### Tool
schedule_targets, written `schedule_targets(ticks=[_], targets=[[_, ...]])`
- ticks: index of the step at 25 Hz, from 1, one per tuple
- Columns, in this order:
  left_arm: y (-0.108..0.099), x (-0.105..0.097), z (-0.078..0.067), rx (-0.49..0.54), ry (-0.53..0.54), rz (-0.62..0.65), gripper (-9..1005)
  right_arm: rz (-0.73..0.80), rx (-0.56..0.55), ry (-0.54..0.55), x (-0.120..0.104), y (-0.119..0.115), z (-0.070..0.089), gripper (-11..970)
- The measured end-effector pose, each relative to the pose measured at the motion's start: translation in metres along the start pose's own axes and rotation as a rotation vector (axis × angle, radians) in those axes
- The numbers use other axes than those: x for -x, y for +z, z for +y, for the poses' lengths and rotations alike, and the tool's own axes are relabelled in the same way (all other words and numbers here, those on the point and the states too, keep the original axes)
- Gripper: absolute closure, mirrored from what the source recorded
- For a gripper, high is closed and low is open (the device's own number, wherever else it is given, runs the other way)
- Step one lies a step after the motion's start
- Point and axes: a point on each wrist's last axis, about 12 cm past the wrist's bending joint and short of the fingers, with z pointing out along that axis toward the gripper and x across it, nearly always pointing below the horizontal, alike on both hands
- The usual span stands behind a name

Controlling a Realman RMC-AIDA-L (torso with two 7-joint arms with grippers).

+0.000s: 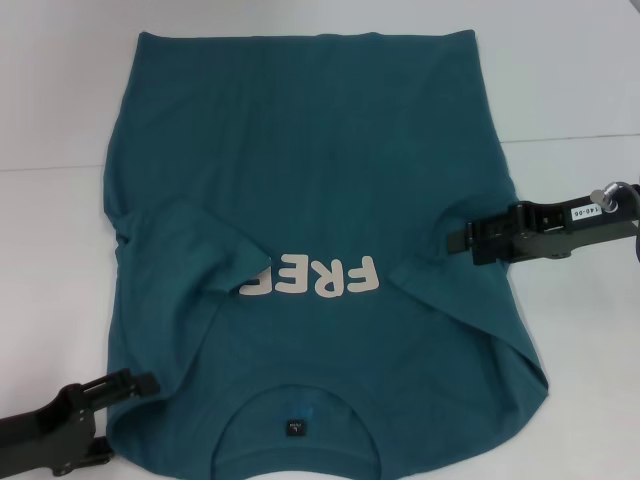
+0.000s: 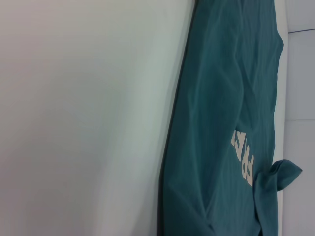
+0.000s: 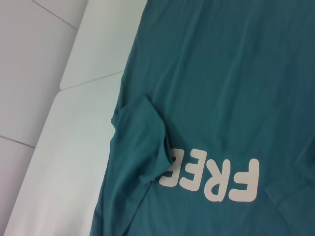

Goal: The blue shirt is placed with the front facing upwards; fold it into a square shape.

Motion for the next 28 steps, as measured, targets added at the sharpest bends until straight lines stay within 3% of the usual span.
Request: schedule_targets(ticks=[9,28], targets=[[-0.0004,0.0039,-0.0055,-0.024,0.016,-0.004,89,-0.01,0.01,0.011,-0.0027,-0.0041,-0.0034,351],[-0.0035,0.0053,-0.0021,-0.01,0.057,-0.018,831,-0.03,0.02,0.013,-0.0035,-0.0074,-0.0059,351]])
